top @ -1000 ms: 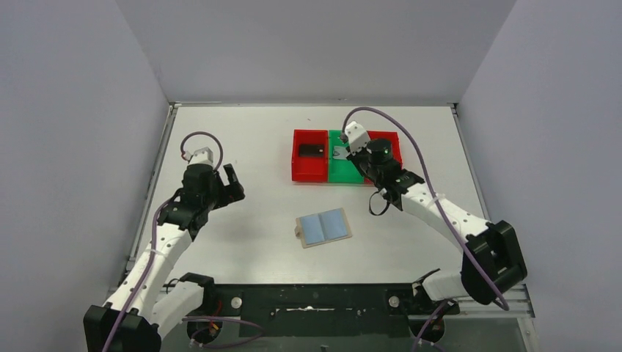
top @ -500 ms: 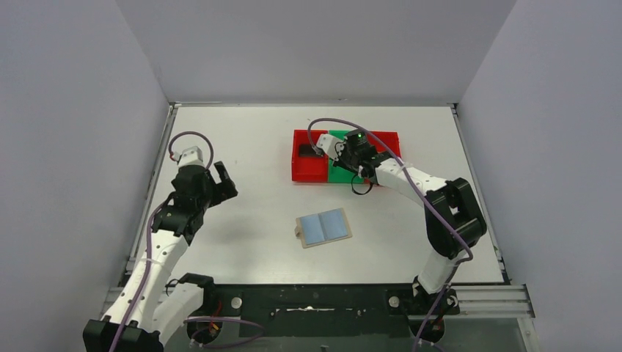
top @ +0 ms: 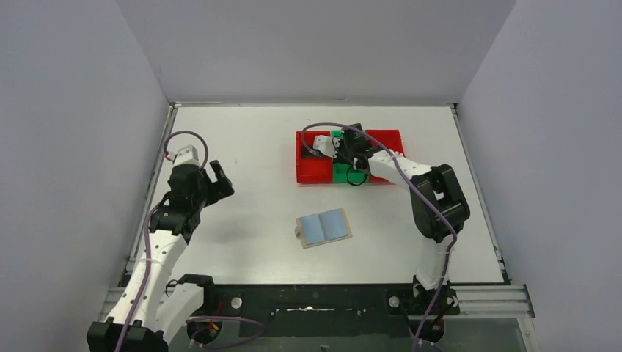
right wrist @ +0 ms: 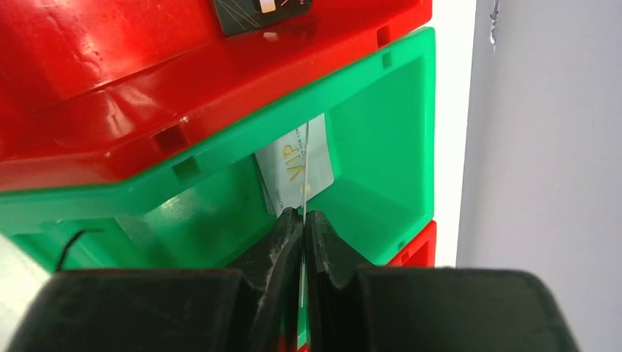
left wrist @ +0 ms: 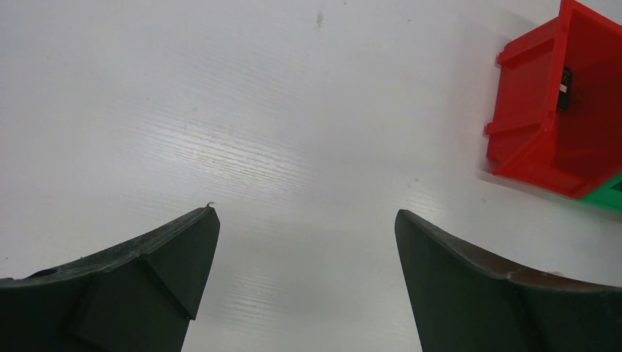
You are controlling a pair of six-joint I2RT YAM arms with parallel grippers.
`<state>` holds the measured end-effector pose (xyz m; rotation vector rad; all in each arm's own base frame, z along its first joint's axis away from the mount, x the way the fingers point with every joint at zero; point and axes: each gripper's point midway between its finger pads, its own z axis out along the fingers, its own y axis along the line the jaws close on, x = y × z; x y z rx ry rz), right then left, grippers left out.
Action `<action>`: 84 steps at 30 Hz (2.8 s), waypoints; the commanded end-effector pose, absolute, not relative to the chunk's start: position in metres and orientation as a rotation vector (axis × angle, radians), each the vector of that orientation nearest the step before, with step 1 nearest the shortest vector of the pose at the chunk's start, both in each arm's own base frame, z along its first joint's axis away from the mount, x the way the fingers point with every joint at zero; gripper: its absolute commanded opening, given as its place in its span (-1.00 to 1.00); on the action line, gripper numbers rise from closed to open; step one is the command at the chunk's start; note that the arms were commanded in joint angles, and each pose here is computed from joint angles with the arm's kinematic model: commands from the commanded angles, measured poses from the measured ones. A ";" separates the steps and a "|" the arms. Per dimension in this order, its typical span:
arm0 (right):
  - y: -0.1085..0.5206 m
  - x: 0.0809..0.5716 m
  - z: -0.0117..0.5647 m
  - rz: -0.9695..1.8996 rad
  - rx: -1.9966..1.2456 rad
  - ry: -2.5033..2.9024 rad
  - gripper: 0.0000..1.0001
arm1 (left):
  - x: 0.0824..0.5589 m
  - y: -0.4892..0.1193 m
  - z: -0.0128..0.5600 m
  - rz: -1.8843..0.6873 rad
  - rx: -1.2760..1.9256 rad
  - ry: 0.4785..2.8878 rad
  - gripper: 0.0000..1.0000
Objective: Take the credit cards out of the card holder
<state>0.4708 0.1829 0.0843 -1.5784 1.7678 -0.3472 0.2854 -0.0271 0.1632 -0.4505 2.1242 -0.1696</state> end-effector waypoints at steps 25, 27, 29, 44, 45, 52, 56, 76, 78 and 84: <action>0.174 0.511 0.072 -0.433 -1.758 1.526 -0.57 | 0.301 -0.023 0.171 -0.217 -0.436 2.093 0.86; 0.174 0.505 0.071 -0.397 -1.765 1.549 -0.41 | 0.301 -0.023 0.170 -0.218 -0.437 2.096 0.85; 0.174 0.502 0.073 -0.378 -1.753 1.568 -0.32 | 0.301 -0.023 0.169 -0.219 -0.436 2.102 0.85; 0.177 0.497 0.176 -0.221 -1.216 1.639 0.02 | 0.302 -0.024 0.165 -0.221 -0.433 2.120 0.85; 0.178 0.494 0.189 -0.178 -1.119 1.657 0.05 | 0.302 -0.024 0.165 -0.223 -0.432 2.120 0.85; 0.171 0.452 0.226 0.259 -0.214 1.974 0.37 | 0.301 -0.023 0.166 -0.219 -0.434 2.114 0.85; 0.180 0.403 0.187 0.413 0.028 2.194 0.34 | 0.301 -0.023 0.167 -0.218 -0.435 2.112 0.86; 0.286 0.245 0.087 0.341 -0.317 2.430 0.32 | 0.298 -0.017 0.168 -0.181 -0.456 2.101 0.85; 0.296 0.238 0.083 0.346 -0.358 2.437 0.32 | 0.298 -0.017 0.169 -0.182 -0.456 2.099 0.85; 0.312 0.231 0.072 0.280 -0.431 2.451 0.31 | 0.298 -0.016 0.170 -0.181 -0.456 2.092 0.85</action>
